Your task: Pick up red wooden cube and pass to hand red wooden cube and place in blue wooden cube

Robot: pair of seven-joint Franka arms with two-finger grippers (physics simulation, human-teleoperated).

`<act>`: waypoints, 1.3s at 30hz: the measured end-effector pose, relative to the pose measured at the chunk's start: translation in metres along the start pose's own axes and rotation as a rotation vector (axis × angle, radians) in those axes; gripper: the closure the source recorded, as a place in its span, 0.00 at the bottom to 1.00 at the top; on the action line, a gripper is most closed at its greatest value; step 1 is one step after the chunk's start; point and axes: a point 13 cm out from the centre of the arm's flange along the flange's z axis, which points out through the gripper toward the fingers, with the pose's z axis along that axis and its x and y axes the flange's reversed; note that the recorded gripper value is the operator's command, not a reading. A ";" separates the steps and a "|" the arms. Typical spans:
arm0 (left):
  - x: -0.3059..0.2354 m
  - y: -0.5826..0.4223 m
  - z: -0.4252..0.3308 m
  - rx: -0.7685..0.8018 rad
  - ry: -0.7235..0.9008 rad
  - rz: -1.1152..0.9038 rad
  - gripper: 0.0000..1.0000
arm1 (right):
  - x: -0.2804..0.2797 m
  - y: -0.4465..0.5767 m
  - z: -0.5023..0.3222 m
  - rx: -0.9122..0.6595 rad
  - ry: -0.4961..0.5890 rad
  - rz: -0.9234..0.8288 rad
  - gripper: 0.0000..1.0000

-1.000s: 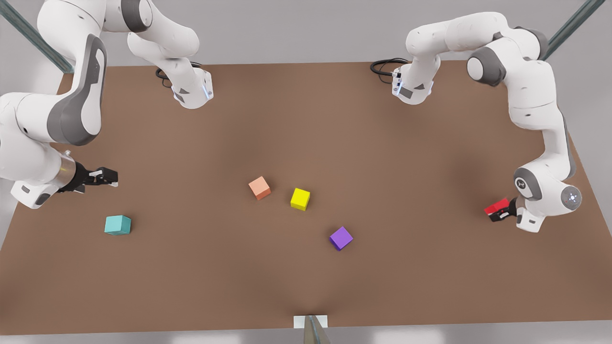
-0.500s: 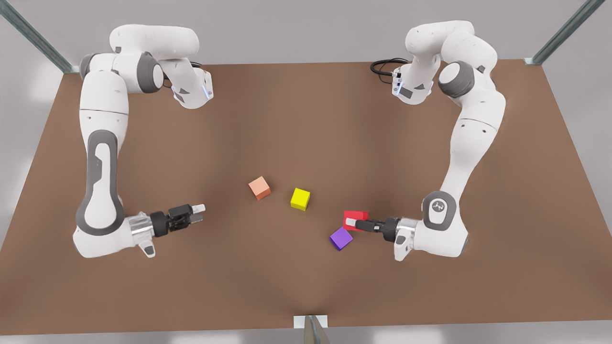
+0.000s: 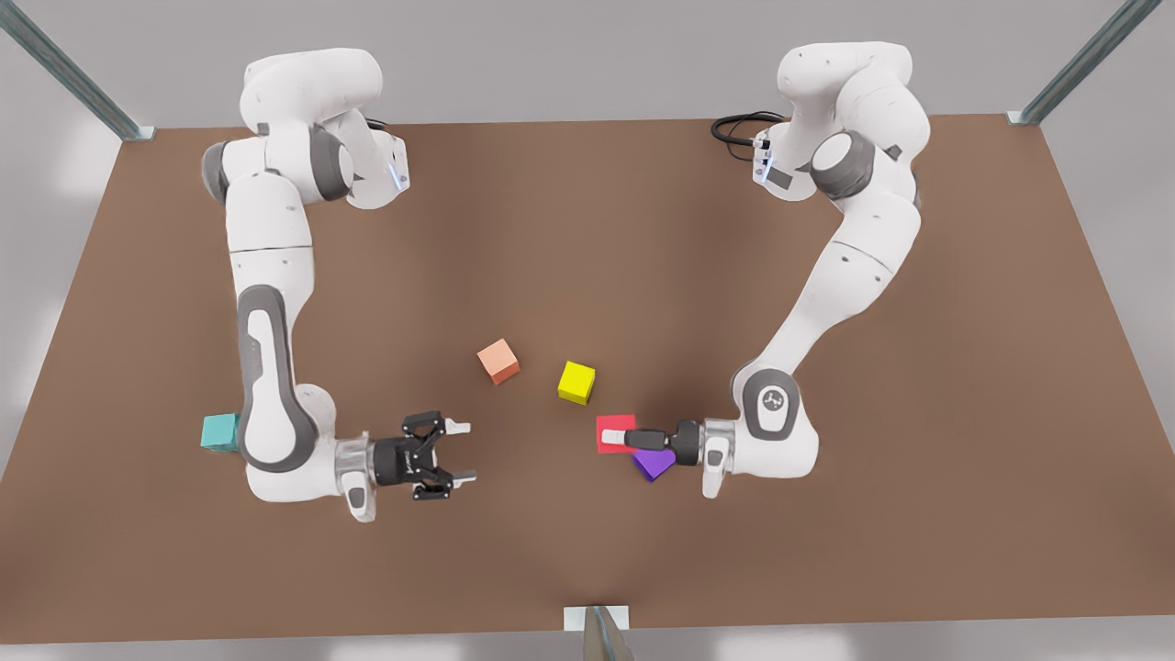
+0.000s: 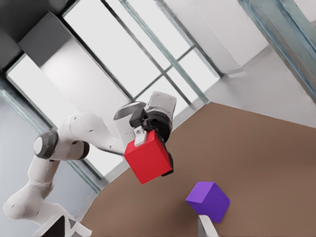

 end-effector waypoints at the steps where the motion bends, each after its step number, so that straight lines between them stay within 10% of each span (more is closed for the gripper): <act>1: 0.000 0.002 0.006 0.009 -0.004 0.015 0.63 | -0.002 -0.003 0.006 -0.002 -0.030 -0.025 0.00; 39: 0.000 0.020 0.093 0.073 -0.122 0.306 0.63 | 0.031 -0.002 0.091 -0.038 -0.173 -0.433 0.00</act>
